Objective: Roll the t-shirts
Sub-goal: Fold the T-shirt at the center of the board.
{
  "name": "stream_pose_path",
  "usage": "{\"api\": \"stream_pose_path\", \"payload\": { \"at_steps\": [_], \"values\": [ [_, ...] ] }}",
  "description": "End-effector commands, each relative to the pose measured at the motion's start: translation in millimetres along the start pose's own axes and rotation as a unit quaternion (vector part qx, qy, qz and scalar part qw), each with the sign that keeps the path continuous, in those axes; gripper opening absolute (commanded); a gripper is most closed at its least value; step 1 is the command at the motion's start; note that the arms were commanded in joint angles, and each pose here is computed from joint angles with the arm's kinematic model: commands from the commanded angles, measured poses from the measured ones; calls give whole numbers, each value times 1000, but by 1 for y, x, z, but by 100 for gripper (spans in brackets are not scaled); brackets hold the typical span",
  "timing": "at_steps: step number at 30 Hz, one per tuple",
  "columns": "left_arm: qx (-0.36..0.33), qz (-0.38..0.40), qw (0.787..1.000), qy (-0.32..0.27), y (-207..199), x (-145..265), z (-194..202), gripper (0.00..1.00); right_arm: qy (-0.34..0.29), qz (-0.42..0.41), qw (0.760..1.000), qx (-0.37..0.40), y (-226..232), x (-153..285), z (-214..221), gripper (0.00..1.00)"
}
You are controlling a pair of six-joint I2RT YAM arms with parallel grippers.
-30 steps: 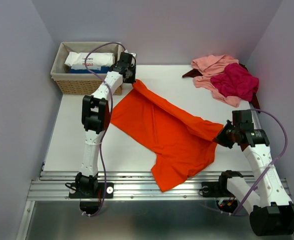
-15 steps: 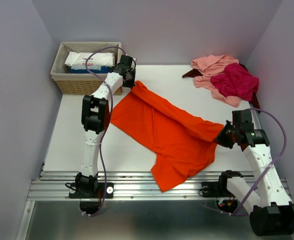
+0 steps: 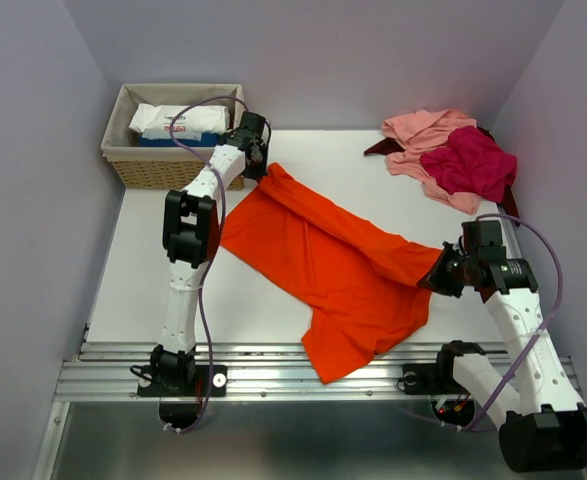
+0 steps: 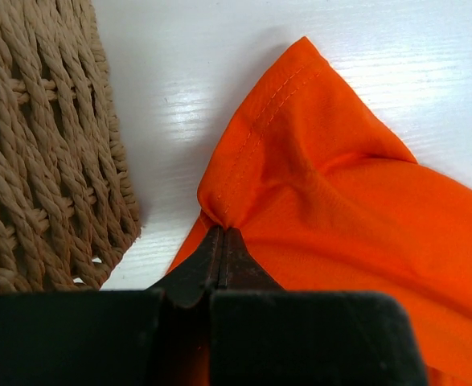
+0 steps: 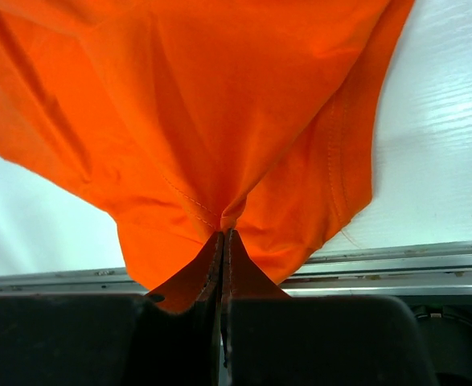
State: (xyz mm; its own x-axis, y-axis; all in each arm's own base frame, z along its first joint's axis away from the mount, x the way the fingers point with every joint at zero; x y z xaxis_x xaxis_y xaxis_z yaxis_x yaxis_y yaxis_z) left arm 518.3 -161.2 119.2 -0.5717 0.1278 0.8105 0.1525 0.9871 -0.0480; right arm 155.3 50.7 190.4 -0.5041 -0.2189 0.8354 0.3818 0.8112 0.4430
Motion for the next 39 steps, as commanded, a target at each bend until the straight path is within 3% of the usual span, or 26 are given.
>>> {"api": "stream_pose_path", "payload": {
  "at_steps": [1, 11, 15, 16, 17, 18, 20, 22, 28, 29, 35, 37, 39],
  "values": [
    [6, -10, 1000, -23, 5, 28, -15, 0, 28, -30, 999, 36, 4, 3, 9, 1],
    [5, -7, 1000, -17, 6, 26, -14, 1, 75, -25, 995, 55, 5, 1, 20, 1],
    [5, 0, 1000, -21, 3, 31, -18, 22, 115, -17, 991, 63, 5, -1, 31, 3],
    [5, 17, 1000, -23, -1, 35, -21, 36, 121, -2, 991, 58, 3, -3, 30, 9],
    [4, 24, 999, -32, -3, 39, -27, 42, 126, 7, 990, 60, 2, -3, 32, 23],
    [3, 37, 999, -38, -8, 43, -30, 53, 125, 15, 990, 56, 2, -2, 31, 53],
    [1, 54, 997, -54, -15, 51, -40, 58, 106, 32, 992, 53, 0, -1, 26, 75],
    [-2, 65, 996, -64, -22, 57, -46, 58, 85, 44, 994, 47, 0, -1, 19, 80],
    [-11, 109, 991, -80, -46, 62, -52, 59, -12, 77, 997, 0, 5, -21, -13, 79],
    [-14, 116, 990, -78, -52, 59, -49, 59, -30, 111, 993, -16, -2, -30, -19, 75],
    [-17, 137, 988, -63, -70, 41, -37, 58, -73, 120, 989, -44, 1, -65, -56, 59],
    [-15, 134, 989, -53, -69, 28, -29, 58, -81, 124, 987, -54, -4, -76, -71, 47],
    [-15, 130, 990, -48, -68, 20, -27, 57, -91, 118, 986, -68, -10, -83, -83, 41]
  ]
}}
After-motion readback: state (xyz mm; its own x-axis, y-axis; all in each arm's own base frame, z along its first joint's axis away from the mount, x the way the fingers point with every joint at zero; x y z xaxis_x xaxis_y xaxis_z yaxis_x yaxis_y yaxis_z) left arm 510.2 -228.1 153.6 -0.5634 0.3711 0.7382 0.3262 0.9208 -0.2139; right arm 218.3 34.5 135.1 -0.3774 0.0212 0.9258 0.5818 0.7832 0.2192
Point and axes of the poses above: each gripper's point midway between its finger pads, its own x axis back along the fingers, its own y axis along the line the jaws close on, z = x × y, the point moved 6 cm from there along x, back along the fingers, and after that the axes turned 1 degree about -x, right-handed, at the moved point
